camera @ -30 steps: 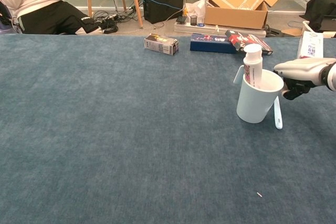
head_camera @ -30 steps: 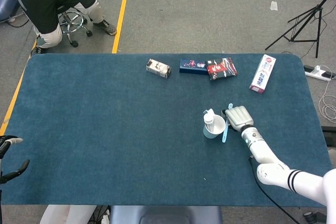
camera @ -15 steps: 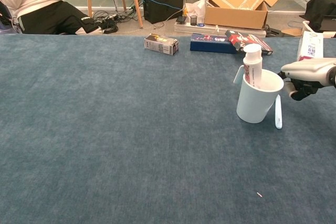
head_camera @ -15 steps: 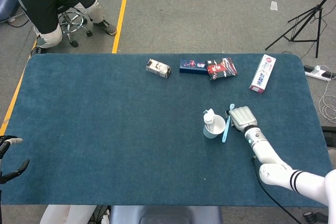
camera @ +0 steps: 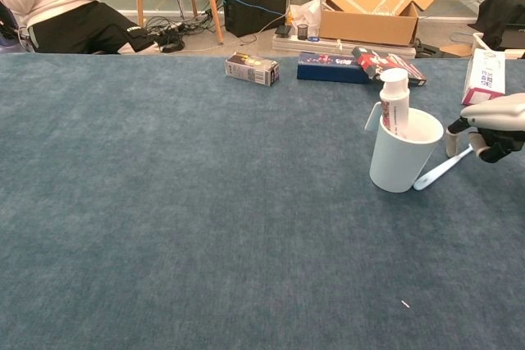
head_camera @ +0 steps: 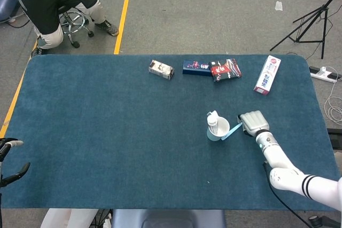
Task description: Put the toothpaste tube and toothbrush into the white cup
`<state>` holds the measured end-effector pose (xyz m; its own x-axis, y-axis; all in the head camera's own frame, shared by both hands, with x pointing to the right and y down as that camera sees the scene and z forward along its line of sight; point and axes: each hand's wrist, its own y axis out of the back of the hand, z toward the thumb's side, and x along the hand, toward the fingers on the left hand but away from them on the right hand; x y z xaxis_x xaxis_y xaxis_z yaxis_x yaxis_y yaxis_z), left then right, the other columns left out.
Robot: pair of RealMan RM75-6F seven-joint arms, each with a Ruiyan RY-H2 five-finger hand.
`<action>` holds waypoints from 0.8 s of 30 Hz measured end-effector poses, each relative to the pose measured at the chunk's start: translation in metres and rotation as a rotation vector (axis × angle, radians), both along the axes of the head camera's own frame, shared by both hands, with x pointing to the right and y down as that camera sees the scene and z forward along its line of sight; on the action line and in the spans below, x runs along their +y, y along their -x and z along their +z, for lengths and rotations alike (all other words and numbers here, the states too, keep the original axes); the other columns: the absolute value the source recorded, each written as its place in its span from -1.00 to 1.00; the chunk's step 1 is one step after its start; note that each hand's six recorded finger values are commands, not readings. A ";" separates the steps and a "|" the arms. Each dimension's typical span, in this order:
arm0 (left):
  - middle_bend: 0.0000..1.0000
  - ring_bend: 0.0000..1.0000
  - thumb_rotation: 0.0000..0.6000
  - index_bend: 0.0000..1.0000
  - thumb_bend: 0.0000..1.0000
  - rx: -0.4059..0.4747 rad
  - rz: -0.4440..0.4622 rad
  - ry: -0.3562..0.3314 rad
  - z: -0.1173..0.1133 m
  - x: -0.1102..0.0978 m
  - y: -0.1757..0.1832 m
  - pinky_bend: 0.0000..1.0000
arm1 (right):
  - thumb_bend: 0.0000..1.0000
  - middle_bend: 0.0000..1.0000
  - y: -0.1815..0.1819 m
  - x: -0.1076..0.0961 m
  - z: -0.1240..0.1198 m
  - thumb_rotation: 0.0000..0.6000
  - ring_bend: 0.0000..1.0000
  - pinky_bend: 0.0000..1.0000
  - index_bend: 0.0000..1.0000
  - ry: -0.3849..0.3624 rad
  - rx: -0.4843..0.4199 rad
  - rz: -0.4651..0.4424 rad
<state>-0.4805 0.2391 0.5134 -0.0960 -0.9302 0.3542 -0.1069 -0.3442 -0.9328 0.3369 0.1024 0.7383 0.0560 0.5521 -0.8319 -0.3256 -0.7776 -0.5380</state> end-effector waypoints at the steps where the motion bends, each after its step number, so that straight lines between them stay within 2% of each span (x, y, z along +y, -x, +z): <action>1: -0.40 -0.57 1.00 -0.34 -0.56 -0.001 0.000 0.002 0.000 0.000 0.000 -0.46 | 0.88 1.00 -0.001 0.001 -0.001 1.00 0.95 1.00 -0.27 0.005 0.005 0.001; 5: -0.40 -0.57 1.00 -0.34 -0.56 -0.004 0.002 0.006 0.001 0.000 0.000 -0.46 | 0.88 1.00 -0.005 0.002 -0.007 1.00 0.95 1.00 -0.27 0.018 0.017 0.004; 9: -0.40 -0.57 1.00 -0.34 -0.56 -0.007 0.002 0.010 0.002 0.001 0.000 -0.46 | 0.87 1.00 -0.003 -0.002 -0.017 1.00 0.95 1.00 -0.26 -0.006 0.004 0.007; 12: -0.40 -0.57 1.00 -0.34 -0.56 -0.008 0.001 0.011 0.002 0.000 0.000 -0.46 | 0.75 1.00 0.001 -0.005 -0.025 1.00 0.95 1.00 -0.23 -0.035 -0.019 0.004; 20: -0.40 -0.57 1.00 -0.34 -0.56 -0.008 0.002 0.011 0.003 0.001 -0.001 -0.46 | -0.25 1.00 0.014 -0.009 -0.039 1.00 0.95 1.00 -0.21 -0.139 -0.085 -0.064; 24: -0.40 -0.57 1.00 -0.34 -0.56 -0.006 0.001 0.009 0.002 0.001 -0.001 -0.46 | -0.52 1.00 0.020 -0.003 -0.038 1.00 0.95 1.00 -0.19 -0.197 -0.093 -0.139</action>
<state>-0.4799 0.2397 0.5153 -0.0976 -0.9270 0.3622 -0.1008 -0.3528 -0.9303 0.3171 0.0990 0.6999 0.2139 0.6847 -0.6968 -0.3644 -0.6059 -0.7072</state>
